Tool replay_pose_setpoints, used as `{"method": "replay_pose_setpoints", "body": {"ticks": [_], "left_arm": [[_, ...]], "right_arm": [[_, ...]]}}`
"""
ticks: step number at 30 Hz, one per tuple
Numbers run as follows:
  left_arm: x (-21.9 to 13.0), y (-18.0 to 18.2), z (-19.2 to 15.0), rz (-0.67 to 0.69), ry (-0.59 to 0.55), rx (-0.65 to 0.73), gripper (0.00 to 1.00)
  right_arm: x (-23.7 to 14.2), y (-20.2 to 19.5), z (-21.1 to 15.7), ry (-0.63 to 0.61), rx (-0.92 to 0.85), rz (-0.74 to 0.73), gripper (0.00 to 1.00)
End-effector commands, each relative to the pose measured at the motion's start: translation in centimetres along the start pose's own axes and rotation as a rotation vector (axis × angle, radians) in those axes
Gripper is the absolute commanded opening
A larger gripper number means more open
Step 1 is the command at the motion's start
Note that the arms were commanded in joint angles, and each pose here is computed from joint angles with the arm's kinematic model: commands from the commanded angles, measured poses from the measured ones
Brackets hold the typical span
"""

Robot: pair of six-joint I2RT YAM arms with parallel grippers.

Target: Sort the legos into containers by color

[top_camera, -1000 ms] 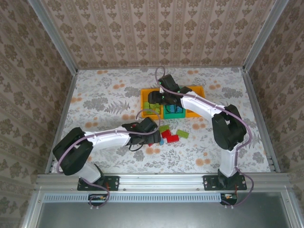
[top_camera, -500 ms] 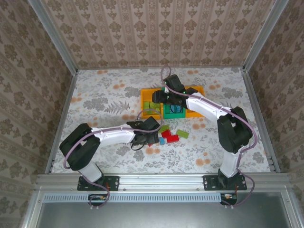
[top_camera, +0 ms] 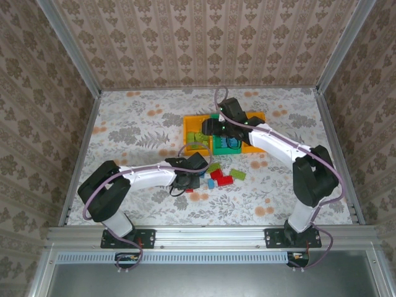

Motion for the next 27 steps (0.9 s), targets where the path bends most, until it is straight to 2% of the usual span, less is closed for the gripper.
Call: {"method": "replay_pose_setpoints", "body": {"ticks": [1,5,10,14,23,27], "left_arm": [[-0.7,0.3,-0.9,0.014,0.035,0.047,0.25],[-3.0,0.1,0.1,-0.010,-0.033,0.071,0.26],[-6.5,-0.4,3.0,-0.080,-0.146,0.109,0.27],[-8.5,-1.3,4.9,-0.148,-0.199,0.148,0.27],[-10.8,-6.8,9.9,-0.361,-0.316,0.304,0.27],[-10.8,-10.4,13.3,-0.505,-0.364,0.362,0.27]], "right_arm": [[-2.2,-1.0,-0.7,-0.023,-0.032,-0.058,0.69],[-3.6,-2.2,-2.6,-0.021,-0.041,-0.105,0.70],[-4.8,-4.2,-5.8,0.010,-0.044,-0.146,0.70],[-6.4,-6.3,-8.1,-0.013,-0.042,-0.238,0.75],[-10.3,-12.7,-11.4,-0.122,0.158,-0.403,0.75],[-10.3,-14.4,-12.8,-0.059,0.226,-0.438,0.77]]}}
Point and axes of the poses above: each hand's point on the last joint's axis, 136 mm out from that joint toward the fingers, its own x axis out along the fingers, its own y axis along the line the jaws close on, z = x × y, the point moved 10 cm from there along -x, back along the fingers, and after that the axes turned 1 degree about x, right-handed, at the moved point
